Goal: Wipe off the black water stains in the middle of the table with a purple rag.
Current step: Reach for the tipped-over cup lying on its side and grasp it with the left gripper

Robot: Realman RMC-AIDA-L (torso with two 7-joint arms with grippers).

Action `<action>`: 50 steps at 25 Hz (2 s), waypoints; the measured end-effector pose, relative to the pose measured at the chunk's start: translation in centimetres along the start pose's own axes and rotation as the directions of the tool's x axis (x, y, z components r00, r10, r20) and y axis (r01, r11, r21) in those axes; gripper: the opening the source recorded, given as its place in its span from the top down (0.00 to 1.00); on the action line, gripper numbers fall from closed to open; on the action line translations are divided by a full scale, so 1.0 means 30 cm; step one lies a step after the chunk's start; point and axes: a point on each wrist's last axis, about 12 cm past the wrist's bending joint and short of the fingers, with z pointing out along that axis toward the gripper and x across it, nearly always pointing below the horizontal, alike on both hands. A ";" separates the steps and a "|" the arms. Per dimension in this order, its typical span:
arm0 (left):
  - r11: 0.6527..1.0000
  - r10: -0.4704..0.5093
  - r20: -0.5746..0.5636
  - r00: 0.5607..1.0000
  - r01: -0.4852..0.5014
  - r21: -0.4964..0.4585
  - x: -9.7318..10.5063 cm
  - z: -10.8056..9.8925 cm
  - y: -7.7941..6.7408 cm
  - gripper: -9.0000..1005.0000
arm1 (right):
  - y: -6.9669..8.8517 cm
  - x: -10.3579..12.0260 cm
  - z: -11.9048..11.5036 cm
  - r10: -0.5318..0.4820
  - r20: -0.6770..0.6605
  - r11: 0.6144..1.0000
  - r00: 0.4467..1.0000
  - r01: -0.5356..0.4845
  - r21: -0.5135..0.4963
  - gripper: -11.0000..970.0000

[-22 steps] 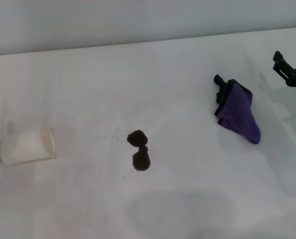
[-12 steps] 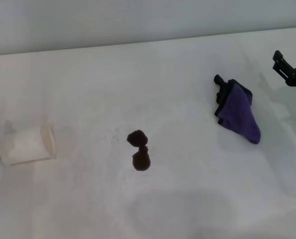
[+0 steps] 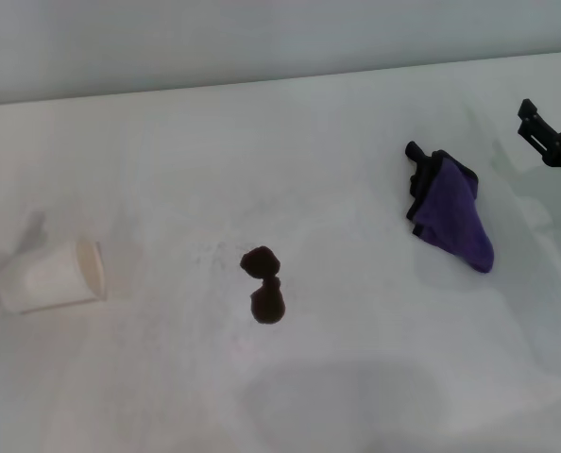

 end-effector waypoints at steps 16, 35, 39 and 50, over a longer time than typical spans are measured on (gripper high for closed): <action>0.857 0.427 -0.372 0.824 -0.237 0.457 -0.463 0.143 0.047 0.11 | 0.001 -0.027 0.035 -0.012 0.019 1.000 1.000 0.012 -0.006 0.10; 0.452 0.887 -0.455 0.084 -0.363 0.815 -0.588 0.315 -0.185 0.11 | 0.004 -0.036 0.068 0.061 0.021 0.997 0.998 -0.061 0.041 0.10; 0.442 0.892 -0.448 0.063 -0.334 0.833 -0.579 0.320 -0.198 0.11 | 0.015 -0.040 0.079 0.073 0.021 0.997 0.997 -0.074 0.030 0.10; 0.365 0.925 -0.380 0.006 -0.295 0.883 -0.501 0.379 -0.201 0.11 | 0.029 -0.036 0.086 0.106 0.013 0.994 0.994 -0.106 0.023 0.10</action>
